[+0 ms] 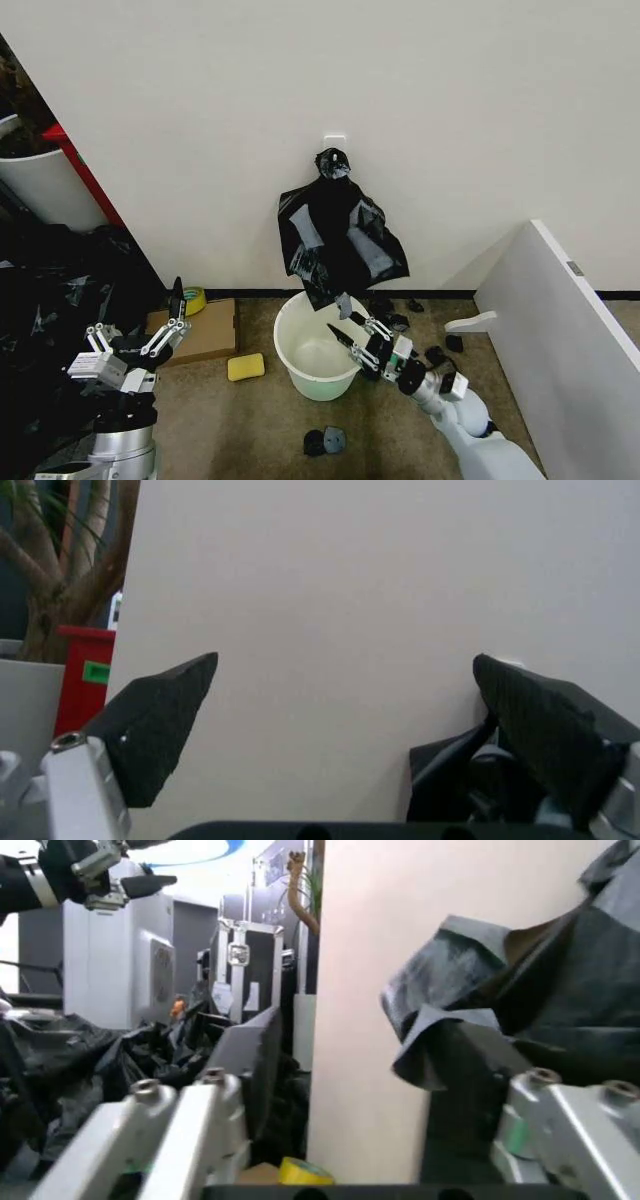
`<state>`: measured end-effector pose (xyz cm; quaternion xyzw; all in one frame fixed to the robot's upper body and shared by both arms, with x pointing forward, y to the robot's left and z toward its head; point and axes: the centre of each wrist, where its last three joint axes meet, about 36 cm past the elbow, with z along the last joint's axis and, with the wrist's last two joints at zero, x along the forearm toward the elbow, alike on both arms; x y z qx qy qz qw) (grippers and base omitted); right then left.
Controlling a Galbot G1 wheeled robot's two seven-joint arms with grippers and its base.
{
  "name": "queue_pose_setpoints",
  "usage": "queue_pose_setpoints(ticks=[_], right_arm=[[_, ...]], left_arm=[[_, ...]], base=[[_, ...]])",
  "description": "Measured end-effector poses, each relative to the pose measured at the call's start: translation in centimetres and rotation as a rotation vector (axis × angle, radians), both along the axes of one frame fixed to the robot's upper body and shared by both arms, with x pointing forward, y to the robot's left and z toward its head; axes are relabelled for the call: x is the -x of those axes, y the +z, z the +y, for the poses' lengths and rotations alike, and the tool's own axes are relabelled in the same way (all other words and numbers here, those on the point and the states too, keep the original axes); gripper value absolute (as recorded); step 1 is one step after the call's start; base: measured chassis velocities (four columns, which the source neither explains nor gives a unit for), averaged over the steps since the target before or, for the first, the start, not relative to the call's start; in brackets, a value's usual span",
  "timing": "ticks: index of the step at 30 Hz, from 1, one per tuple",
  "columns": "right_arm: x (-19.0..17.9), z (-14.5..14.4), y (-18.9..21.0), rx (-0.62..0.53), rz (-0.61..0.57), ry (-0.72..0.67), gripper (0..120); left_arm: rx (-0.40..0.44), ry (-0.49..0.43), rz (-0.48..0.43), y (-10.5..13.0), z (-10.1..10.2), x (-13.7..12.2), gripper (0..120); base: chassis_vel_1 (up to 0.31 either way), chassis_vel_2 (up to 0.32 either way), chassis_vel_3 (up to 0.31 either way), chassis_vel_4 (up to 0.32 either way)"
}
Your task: Place the garbage bag over the trash bin.
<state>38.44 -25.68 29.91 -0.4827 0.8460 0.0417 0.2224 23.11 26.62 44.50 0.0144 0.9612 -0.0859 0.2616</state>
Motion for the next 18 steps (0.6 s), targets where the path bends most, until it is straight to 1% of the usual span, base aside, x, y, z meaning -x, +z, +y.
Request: queue_pose_setpoints(ticks=[4,6,7,9,11,13,14,16,18], right_arm=[[1.0,-1.3,-0.5,0.037,0.009,-0.092,71],[1.4,-1.4,-0.7,0.067,0.024,-0.191,81],[1.4,-1.4,-0.7,0.067,0.024,-0.191,81],[1.7,-1.6,-0.3,0.09,0.024,-0.283,89],[2.0,-2.0,-0.1,0.109,0.027,-0.337,97],[2.1,-2.0,0.1,0.118,0.032,-0.379,99],[2.1,-2.0,0.1,0.118,0.032,-0.379,99],[2.1,-1.1,0.8,0.111,0.049,-0.457,100],[1.8,-0.4,1.4,0.102,0.055,-0.496,100]], left_arm=[[0.0,-0.003,-0.003,0.0,0.1,-0.2,100],[0.001,-0.003,-0.004,-0.1,0.1,-0.3,100],[0.001,-0.003,-0.004,-0.1,0.1,-0.3,100],[0.001,-0.003,-0.003,-0.2,0.2,-0.4,100],[0.0,-0.004,-0.003,-0.3,0.3,-0.5,100],[0.001,-0.005,-0.004,-0.3,0.3,-0.6,100],[0.001,-0.005,-0.004,-0.3,0.3,-0.6,100],[0.005,-0.005,-0.004,-0.3,0.4,-0.7,100],[0.006,-0.005,-0.003,-0.4,0.4,-0.8,100]], base=[[0.0,0.0,0.0,0.0],[0.0,0.0,0.0,0.0],[0.0,0.0,0.0,0.0],[0.0,0.0,0.0,0.0],[0.0,0.0,0.0,0.0],[0.0,0.0,0.0,0.0],[0.0,0.0,0.0,0.0],[0.0,0.0,0.0,0.0],[0.0,0.0,0.0,0.0]])
